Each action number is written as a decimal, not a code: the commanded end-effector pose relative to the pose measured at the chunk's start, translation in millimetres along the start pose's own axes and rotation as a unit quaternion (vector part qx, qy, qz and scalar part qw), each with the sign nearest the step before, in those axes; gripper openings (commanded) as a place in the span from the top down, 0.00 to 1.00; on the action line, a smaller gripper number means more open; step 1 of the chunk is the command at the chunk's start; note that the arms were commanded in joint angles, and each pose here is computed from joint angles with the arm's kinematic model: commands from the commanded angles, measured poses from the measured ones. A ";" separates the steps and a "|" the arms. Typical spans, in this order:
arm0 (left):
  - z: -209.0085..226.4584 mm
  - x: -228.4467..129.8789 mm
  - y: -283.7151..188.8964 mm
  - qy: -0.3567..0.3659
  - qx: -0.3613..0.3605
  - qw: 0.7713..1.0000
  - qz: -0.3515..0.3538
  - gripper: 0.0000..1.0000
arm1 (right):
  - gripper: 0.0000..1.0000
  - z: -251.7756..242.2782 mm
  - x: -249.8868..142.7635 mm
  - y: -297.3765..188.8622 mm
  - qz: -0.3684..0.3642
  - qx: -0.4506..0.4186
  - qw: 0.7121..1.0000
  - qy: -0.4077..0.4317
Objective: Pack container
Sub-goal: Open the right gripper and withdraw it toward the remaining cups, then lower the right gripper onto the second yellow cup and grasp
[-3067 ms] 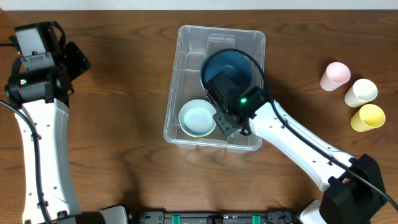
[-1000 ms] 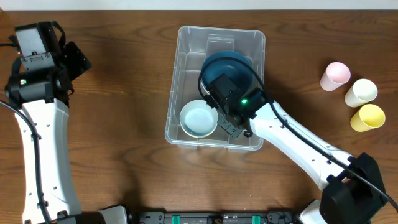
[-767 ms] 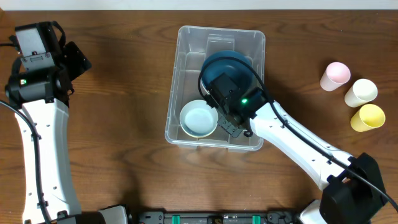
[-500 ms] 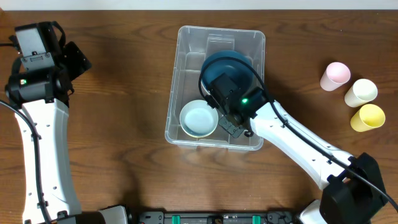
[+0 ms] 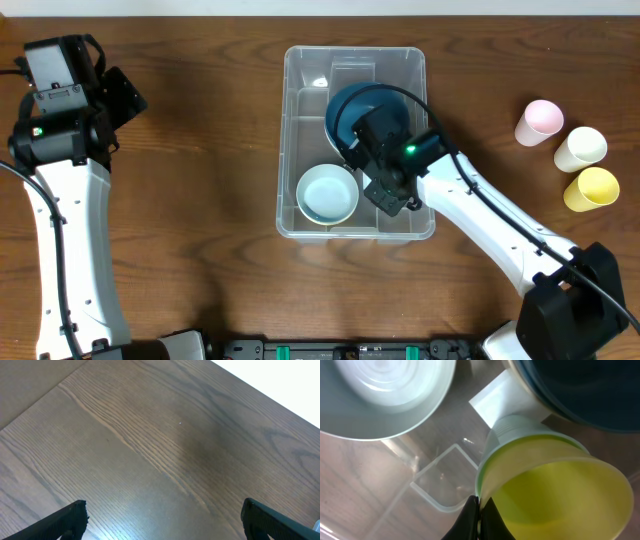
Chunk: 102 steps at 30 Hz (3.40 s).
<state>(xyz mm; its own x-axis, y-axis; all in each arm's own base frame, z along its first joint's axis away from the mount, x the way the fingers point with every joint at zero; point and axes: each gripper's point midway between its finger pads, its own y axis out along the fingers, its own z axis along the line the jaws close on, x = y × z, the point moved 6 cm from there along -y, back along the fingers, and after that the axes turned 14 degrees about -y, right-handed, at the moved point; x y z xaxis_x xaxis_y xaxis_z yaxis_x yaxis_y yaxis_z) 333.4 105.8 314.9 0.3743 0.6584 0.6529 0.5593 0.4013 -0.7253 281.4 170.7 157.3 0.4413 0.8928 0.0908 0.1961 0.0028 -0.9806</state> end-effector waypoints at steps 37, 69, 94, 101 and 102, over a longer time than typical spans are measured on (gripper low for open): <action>1.4 7.0 -6.7 0.000 0.001 1.000 -0.014 0.02 | 0.62 -74.8 0.9 -18.1 -0.103 -0.070 0.967 0.222; 1.3 7.0 -6.7 0.000 0.001 1.000 -0.014 0.02 | 0.50 -163.4 -274.3 -54.0 0.004 -0.168 0.713 0.681; 1.3 7.0 -6.7 0.000 0.001 1.000 -0.014 0.02 | 0.50 -166.9 -308.3 18.0 -0.043 -0.191 0.741 0.642; 1.3 6.9 -6.4 0.000 0.002 1.000 -0.014 0.02 | 0.59 -166.2 -307.8 25.7 -0.050 -0.199 0.750 0.629; 1.3 6.9 -6.4 0.000 0.002 1.000 -0.014 0.02 | 0.61 -166.0 -307.6 26.6 -0.050 -0.198 0.752 0.627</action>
<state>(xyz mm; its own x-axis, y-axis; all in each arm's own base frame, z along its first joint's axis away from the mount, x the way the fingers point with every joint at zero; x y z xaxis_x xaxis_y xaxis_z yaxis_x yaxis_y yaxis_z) 333.4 105.8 314.9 0.3743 0.6584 0.6529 0.5593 0.4013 -0.7253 296.9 -180.1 137.6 0.8228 -0.2558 0.5076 0.4203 -0.3273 -0.8463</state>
